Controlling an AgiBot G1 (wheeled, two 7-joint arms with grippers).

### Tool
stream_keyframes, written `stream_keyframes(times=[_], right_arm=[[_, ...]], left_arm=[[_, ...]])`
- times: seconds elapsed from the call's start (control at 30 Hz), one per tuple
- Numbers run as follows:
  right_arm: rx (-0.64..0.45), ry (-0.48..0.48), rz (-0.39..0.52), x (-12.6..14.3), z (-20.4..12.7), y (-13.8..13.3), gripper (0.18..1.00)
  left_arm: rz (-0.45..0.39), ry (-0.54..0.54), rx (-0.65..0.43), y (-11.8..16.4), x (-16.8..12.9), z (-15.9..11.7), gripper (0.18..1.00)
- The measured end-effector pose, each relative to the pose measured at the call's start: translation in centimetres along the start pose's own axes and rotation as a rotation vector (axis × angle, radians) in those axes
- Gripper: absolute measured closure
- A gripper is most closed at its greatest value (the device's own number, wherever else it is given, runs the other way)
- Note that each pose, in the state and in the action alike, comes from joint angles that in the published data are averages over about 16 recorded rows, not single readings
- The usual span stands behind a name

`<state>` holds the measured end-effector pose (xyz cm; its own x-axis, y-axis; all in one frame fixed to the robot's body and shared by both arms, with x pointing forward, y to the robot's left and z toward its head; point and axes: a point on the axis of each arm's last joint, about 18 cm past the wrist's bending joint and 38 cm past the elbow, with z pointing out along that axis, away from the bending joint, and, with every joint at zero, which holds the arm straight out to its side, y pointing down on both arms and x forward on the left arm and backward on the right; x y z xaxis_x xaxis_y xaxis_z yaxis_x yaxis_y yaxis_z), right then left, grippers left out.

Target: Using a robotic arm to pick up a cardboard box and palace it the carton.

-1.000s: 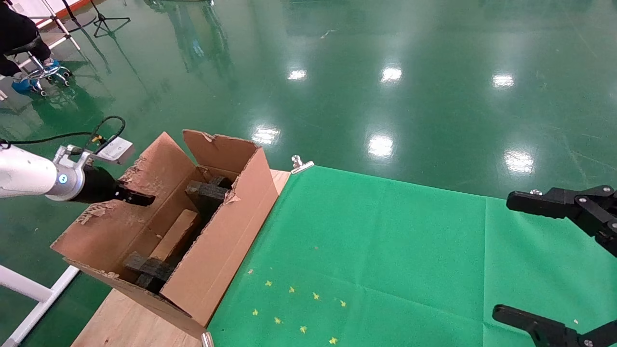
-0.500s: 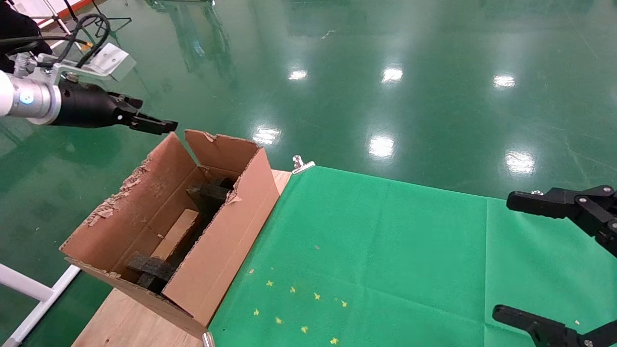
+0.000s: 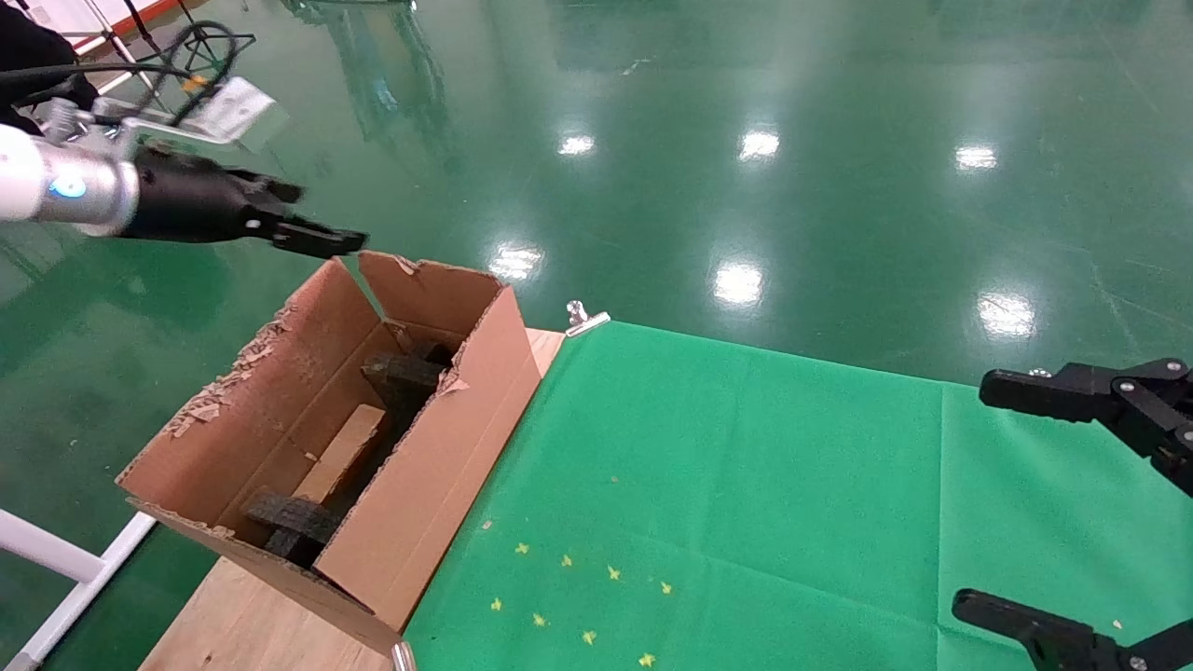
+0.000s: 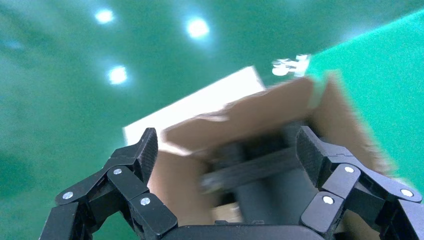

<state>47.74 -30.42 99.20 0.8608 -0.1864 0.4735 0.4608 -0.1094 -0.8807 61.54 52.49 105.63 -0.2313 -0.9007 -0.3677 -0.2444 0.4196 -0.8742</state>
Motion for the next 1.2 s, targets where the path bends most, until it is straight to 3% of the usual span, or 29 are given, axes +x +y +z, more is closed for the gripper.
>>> stream_keyframes(times=[0.6,1.2], right_arm=[[0.0,0.0,0.0,0.0,0.0,0.0,0.178],[0.0,0.0,0.0,0.0,0.0,0.0,0.178]], left_arm=[[0.088,0.37,0.214,-1.4,10.2,1.7,0.183],[0.181,0.702,0.47,-1.7,19.1,-1.4,0.183]])
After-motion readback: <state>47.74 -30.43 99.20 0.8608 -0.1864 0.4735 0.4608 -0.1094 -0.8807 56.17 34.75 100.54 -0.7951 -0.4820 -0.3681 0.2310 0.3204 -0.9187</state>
